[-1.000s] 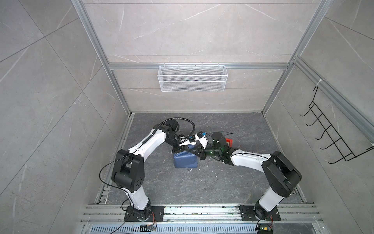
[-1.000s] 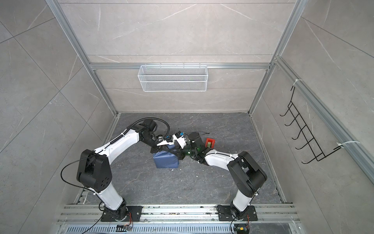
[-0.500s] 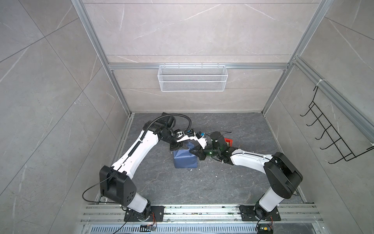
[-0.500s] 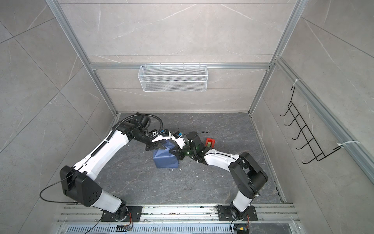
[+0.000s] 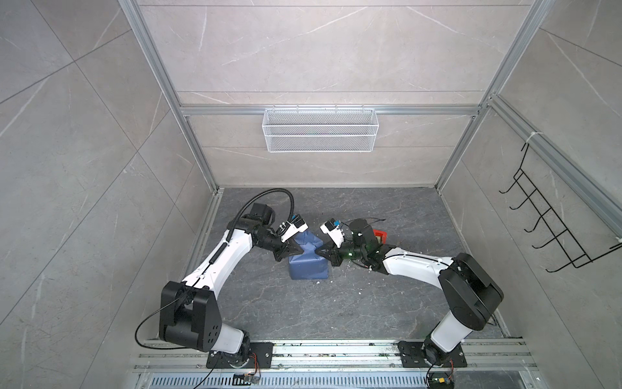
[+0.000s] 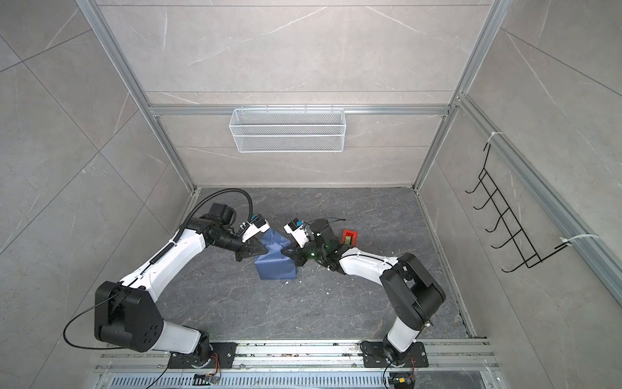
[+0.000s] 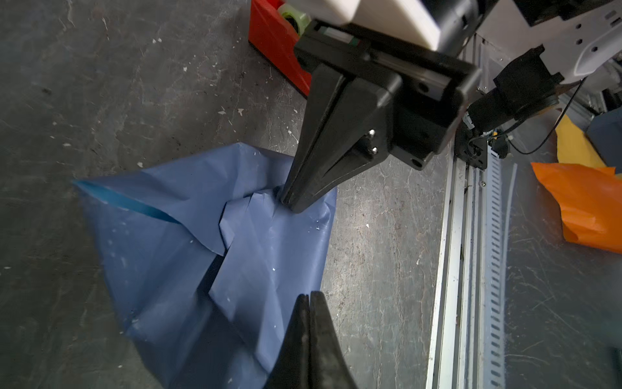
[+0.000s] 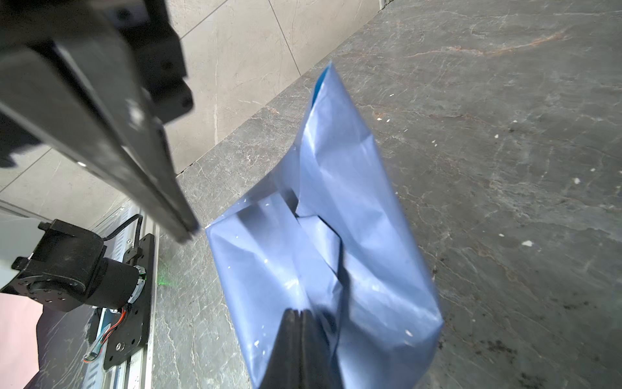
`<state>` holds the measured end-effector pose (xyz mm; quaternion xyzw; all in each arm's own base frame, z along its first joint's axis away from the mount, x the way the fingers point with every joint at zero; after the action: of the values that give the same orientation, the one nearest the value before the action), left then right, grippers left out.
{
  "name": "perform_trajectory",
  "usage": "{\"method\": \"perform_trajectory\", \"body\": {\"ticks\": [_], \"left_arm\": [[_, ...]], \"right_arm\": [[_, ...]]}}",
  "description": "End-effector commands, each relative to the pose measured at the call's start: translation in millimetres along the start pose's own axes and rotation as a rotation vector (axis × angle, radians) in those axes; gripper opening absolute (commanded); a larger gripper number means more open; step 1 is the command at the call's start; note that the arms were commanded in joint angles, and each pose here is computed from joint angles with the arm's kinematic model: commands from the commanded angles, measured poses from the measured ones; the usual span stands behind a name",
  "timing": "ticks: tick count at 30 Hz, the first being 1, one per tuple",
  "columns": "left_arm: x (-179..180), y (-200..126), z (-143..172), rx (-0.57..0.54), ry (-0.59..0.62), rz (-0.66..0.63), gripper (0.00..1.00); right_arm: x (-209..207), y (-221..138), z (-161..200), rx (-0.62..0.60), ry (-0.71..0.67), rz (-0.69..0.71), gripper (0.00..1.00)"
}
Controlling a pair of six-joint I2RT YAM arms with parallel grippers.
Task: Wrap a gift box in wrapping paper
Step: Fold the seventh fold of the wrapping paper on the gift box.
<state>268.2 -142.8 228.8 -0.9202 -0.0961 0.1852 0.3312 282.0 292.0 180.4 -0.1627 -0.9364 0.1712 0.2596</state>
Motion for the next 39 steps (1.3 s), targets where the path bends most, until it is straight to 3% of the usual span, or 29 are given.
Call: {"method": "perform_trajectory", "body": {"ticks": [1,9,16,24,26,29,33,36,39], "left_arm": [[11.2,5.6,-3.8,-0.064,-0.029,-0.006,0.0],[29.5,26.3,23.6,0.025,-0.088,-0.078,0.0],[28.9,26.8,26.5,0.035,-0.071,-0.079,0.0],[22.9,17.3,13.0,-0.012,-0.062,-0.059,0.0],[19.1,3.2,-3.9,-0.057,-0.075,-0.042,0.06],[26.6,-33.3,-28.8,-0.142,-0.137,-0.067,0.13],[64.7,-62.7,-40.8,-0.236,-0.255,-0.171,0.2],[92.7,-51.2,-37.4,-0.223,-0.328,-0.158,0.22],[118.3,-27.2,-29.3,-0.204,-0.466,-0.054,0.22]], "right_arm": [[-5.8,5.8,36.7,0.14,0.067,0.022,0.0],[8.9,-3.3,6.8,0.088,0.025,-0.022,0.0],[12.1,11.6,-23.9,0.045,0.016,-0.103,0.0],[-15.6,36.6,7.4,0.157,0.088,-0.028,0.0],[-21.2,36.6,18.1,0.189,0.111,0.01,0.0],[-18.6,32.6,22.2,0.181,0.11,0.007,0.0],[-17.7,29.7,26.9,0.183,0.122,0.011,0.0],[-14.0,27.3,26.2,0.168,0.116,0.002,0.0],[-13.6,27.3,27.9,0.169,0.107,0.004,0.0]]}}
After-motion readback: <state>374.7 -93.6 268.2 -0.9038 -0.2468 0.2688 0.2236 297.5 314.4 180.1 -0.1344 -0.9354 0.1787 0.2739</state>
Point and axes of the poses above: each gripper's point midway between its finger pads, its own y axis out along the fingers, its own x axis along the line the jaws close on, z = x × y, the point moved 8 cm from there along -y, back along the fingers, and after that the axes turned 2 degrees about y, right-handed, at the moved point
